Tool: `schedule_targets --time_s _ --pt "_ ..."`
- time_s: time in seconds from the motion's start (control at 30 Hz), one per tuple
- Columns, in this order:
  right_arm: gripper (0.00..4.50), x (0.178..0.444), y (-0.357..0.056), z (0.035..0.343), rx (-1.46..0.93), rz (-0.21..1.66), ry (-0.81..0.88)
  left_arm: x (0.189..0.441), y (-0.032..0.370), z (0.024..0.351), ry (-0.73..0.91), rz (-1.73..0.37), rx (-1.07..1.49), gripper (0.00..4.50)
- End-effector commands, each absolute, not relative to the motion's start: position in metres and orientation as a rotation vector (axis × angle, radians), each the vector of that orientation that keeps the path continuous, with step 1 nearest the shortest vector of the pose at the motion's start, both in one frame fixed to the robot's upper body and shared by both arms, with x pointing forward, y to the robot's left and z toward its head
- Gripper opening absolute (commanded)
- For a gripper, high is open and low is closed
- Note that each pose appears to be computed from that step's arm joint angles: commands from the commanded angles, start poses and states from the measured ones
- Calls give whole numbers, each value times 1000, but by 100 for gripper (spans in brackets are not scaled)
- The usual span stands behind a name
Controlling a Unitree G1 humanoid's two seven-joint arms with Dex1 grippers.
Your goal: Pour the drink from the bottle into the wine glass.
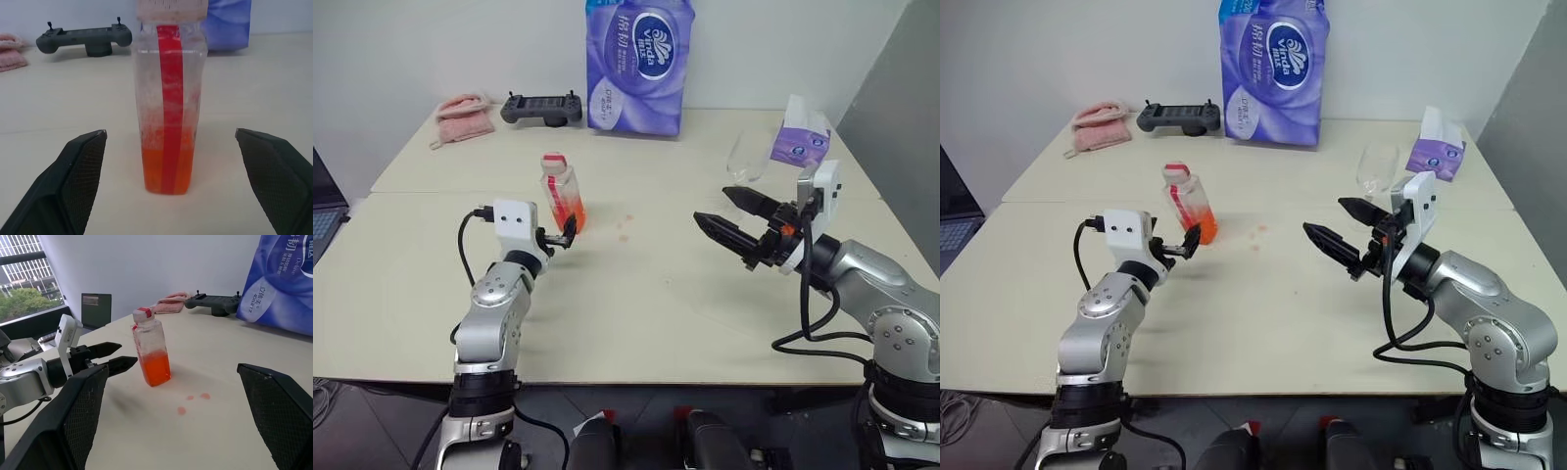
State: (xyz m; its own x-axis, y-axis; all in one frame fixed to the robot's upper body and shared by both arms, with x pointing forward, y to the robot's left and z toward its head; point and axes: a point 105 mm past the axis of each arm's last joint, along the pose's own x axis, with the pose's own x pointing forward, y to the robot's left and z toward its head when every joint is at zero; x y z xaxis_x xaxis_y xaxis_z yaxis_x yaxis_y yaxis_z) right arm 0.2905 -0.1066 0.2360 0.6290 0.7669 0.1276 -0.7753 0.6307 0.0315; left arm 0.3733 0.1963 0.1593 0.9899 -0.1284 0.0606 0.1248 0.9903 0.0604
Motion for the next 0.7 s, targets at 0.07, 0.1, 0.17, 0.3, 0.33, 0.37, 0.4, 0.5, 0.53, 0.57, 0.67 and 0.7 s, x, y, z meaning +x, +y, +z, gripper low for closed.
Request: schedule_targets --time_s 0.07,0.1,0.17,0.3,0.33,0.37,0.4,0.5,0.53,0.57,0.67,0.7 --pt "450 286 -104 250 72 897 -164 378 201 183 -138 -132 59 449" --pt "450 287 -104 250 70 895 -167 381 201 185 -142 -136 59 449" --pt "450 287 -104 252 68 892 -172 385 201 189 -148 -139 62 449" --pt "450 288 -105 254 62 880 -180 395 201 192 -153 -148 62 449" --pt "450 288 -105 253 62 877 -180 397 201 192 -153 -150 63 449" --pt "450 288 -106 253 60 873 -178 400 201 191 -152 -151 63 449" --pt "450 288 -106 252 60 871 -177 403 201 190 -149 -152 65 449" --pt "450 288 -107 252 61 867 -177 409 200 187 -144 -156 66 449" --pt "450 288 -107 252 61 865 -178 411 200 186 -144 -158 67 449" --pt "450 288 -107 252 61 864 -178 413 200 186 -144 -159 67 449" --pt "450 288 -107 253 58 859 -179 419 199 187 -146 -165 68 449" --pt "450 288 -108 253 58 858 -180 422 199 187 -146 -167 70 449"
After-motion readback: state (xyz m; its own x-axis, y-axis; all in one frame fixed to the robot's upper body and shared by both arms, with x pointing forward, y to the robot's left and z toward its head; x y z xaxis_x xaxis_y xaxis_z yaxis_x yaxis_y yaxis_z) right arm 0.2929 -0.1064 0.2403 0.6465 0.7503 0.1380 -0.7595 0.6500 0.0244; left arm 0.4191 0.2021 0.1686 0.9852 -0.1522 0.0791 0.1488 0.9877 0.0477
